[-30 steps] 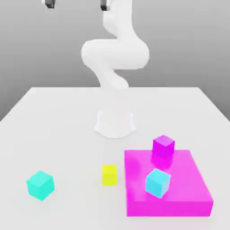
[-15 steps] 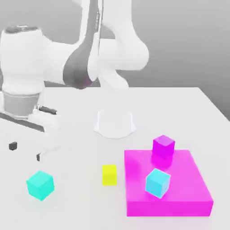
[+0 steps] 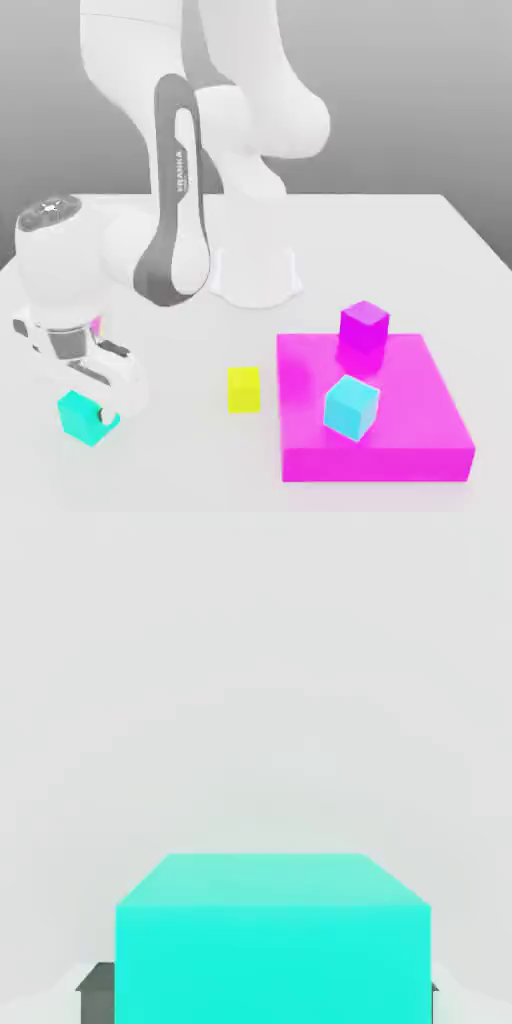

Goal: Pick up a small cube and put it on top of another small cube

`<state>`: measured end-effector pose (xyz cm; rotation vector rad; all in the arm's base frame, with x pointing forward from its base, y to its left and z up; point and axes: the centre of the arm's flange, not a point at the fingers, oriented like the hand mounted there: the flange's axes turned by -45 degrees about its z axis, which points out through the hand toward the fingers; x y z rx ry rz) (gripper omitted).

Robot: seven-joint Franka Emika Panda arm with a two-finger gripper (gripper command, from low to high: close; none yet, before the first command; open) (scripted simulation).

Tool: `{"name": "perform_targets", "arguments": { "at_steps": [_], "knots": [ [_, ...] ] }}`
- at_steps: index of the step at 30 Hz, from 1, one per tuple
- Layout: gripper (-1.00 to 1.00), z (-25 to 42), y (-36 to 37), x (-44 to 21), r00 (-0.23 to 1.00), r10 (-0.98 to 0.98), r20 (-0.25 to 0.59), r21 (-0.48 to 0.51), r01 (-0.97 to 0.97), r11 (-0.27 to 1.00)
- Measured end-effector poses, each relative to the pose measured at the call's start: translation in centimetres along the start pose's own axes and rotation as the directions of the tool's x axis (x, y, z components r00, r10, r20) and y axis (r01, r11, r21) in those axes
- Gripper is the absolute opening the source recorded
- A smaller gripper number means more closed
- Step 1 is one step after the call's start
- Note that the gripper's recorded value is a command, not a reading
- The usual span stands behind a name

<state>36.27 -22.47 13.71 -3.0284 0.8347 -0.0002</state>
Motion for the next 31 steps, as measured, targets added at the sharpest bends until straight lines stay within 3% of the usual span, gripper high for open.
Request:
{"name": "perform_targets", "arguments": {
  "at_steps": [7,11,17,27,28,31],
  "knots": [
    [-1.0,-6.6,-1.6,-0.8,1.0,0.008,0.001,0.003,-0.008,1.0],
    [-1.0,-8.8,-8.8,-4.8,1.0,-0.002,0.003,0.007,0.002,1.0],
    [-1.0,-10.7,-13.7,-11.8,0.996,0.09,0.003,0.004,-0.09,0.996],
    [-1.0,-5.3,-15.2,-14.7,0.993,0.117,-0.003,-0.003,-0.117,0.993],
    [1.0,-4.7,-15.2,-14.8,0.993,0.118,-0.002,-0.002,-0.118,0.993],
    [1.0,-4.7,-15.2,-14.8,0.993,0.118,-0.002,-0.002,-0.118,0.993]
  ]
}}
